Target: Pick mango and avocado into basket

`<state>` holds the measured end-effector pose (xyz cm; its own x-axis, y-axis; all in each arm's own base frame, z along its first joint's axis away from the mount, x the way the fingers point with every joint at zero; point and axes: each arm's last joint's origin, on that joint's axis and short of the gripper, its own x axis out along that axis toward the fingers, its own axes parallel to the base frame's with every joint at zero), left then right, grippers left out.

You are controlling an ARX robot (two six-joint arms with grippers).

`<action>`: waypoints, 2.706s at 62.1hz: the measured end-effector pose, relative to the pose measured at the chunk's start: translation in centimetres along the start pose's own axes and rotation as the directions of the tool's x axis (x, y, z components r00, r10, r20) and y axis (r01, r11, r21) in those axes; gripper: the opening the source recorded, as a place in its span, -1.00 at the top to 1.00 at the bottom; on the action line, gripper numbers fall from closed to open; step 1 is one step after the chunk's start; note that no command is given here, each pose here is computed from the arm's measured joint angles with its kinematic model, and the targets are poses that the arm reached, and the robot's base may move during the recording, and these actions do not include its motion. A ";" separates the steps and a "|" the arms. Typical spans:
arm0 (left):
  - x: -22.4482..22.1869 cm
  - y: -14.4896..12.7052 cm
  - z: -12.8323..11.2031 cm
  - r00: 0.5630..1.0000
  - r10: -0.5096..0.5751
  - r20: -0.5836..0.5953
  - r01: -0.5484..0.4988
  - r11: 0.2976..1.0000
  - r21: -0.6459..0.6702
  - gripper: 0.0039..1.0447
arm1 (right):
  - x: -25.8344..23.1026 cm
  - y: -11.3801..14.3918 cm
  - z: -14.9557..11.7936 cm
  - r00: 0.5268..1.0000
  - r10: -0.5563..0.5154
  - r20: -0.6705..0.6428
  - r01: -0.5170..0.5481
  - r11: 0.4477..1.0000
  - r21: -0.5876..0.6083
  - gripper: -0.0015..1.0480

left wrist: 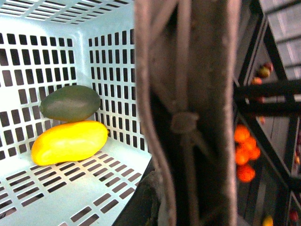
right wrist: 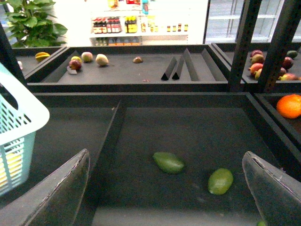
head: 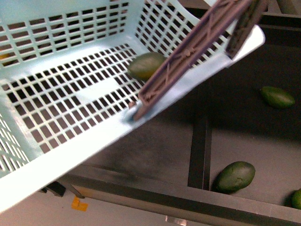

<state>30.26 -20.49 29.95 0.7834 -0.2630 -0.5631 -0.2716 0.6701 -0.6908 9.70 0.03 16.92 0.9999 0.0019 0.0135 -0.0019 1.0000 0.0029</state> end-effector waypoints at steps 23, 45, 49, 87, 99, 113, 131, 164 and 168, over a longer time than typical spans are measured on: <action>8.0 0.2 3.8 0.999 0.044 0.026 -0.039 0.983 -0.181 0.93 | 0.0 0.0 0.0 1.000 0.000 0.000 0.000 1.000 0.000 -0.83; 18.4 1.3 5.7 0.997 0.028 0.070 -0.003 0.943 -0.334 0.93 | 0.0 0.0 0.0 1.000 0.000 0.000 0.000 1.000 0.000 -0.83; 20.2 1.7 5.9 0.996 0.029 0.088 0.005 0.933 -0.359 0.93 | 0.0 0.0 0.0 1.000 0.000 0.000 0.000 1.000 0.000 -0.83; 22.8 7.4 4.8 0.992 0.073 0.103 -0.010 0.859 -0.512 0.91 | 0.0 0.0 0.0 1.000 0.000 0.000 0.000 1.000 0.000 -0.83; 21.5 8.7 4.1 0.987 0.117 0.107 -0.039 0.833 -0.552 0.23 | 0.0 0.0 0.0 1.000 0.000 0.000 0.000 1.000 0.000 -0.83; 17.9 8.2 4.8 0.981 0.134 0.141 -0.028 0.816 -0.577 -0.64 | 0.0 0.0 0.0 1.000 0.000 0.000 0.000 1.000 0.000 -0.83; 10.5 8.7 5.5 0.926 0.350 0.143 -0.218 0.802 -0.556 -0.85 | 0.0 0.0 0.0 1.000 0.000 0.000 0.000 1.000 0.000 -0.83; 3.3 15.7 4.9 0.814 -0.237 0.530 -0.068 0.868 0.492 0.06 | 0.0 0.0 0.0 1.000 -0.001 0.000 0.001 1.000 0.000 -0.83; 0.8 16.9 5.0 0.769 -0.285 0.571 -0.157 0.783 0.602 0.33 | 0.0 0.0 0.0 1.000 0.000 0.000 0.000 1.000 0.000 -0.83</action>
<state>29.09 -5.91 20.05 0.9997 0.0031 0.0229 0.0010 0.9838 -0.1791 9.70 0.03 16.91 0.9999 0.0015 0.0132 -0.0016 1.0000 0.0029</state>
